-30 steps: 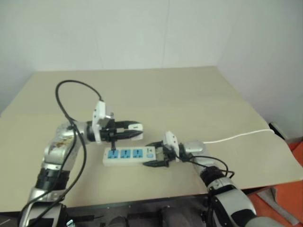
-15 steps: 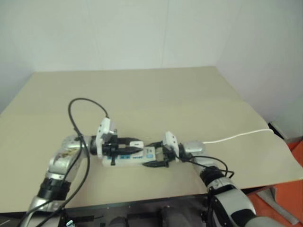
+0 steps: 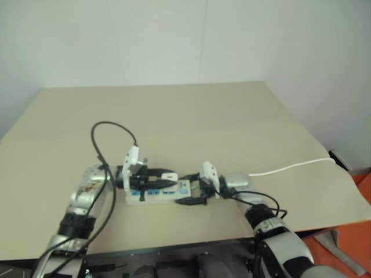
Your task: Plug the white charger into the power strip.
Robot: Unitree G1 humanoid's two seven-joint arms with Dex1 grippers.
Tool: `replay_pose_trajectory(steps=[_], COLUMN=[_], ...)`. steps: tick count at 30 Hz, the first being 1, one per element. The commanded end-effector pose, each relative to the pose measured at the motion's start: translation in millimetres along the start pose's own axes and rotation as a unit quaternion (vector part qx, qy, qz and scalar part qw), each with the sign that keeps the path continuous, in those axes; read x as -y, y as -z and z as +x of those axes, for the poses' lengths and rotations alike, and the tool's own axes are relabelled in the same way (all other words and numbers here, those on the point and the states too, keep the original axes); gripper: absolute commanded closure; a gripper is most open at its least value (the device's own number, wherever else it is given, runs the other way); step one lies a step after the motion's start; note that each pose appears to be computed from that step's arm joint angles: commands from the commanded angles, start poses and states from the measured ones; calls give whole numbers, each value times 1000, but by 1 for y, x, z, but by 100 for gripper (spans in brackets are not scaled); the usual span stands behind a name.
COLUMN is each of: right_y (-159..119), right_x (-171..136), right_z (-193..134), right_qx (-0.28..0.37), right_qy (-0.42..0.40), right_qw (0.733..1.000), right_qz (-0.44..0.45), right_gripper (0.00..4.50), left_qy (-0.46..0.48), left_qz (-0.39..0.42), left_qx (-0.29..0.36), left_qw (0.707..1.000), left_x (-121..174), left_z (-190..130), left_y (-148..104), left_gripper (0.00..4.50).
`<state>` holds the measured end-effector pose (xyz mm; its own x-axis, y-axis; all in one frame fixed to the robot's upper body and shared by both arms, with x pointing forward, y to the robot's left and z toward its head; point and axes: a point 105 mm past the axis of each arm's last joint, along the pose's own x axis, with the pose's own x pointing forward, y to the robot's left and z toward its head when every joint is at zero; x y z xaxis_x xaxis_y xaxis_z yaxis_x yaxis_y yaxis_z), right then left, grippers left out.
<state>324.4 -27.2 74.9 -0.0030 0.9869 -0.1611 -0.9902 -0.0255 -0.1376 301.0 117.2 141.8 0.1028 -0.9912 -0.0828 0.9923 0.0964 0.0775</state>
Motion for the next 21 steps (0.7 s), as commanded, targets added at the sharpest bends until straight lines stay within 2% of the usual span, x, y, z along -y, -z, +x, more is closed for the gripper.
replay_pose_trajectory(steps=[1,21], right_y=[19,18], right_x=[-15,-14], right_z=[4,4], right_qx=[-33,-33], right_qy=[-33,-31], right_qw=[998,999], right_qz=[29,29], right_gripper=[109,109], left_qy=[11,13], left_qz=[24,18], left_qx=[1,-16], left_qw=[1000,1000], left_x=[0,0], left_z=[1,-2], left_y=[-8,2], left_gripper=[347,347])
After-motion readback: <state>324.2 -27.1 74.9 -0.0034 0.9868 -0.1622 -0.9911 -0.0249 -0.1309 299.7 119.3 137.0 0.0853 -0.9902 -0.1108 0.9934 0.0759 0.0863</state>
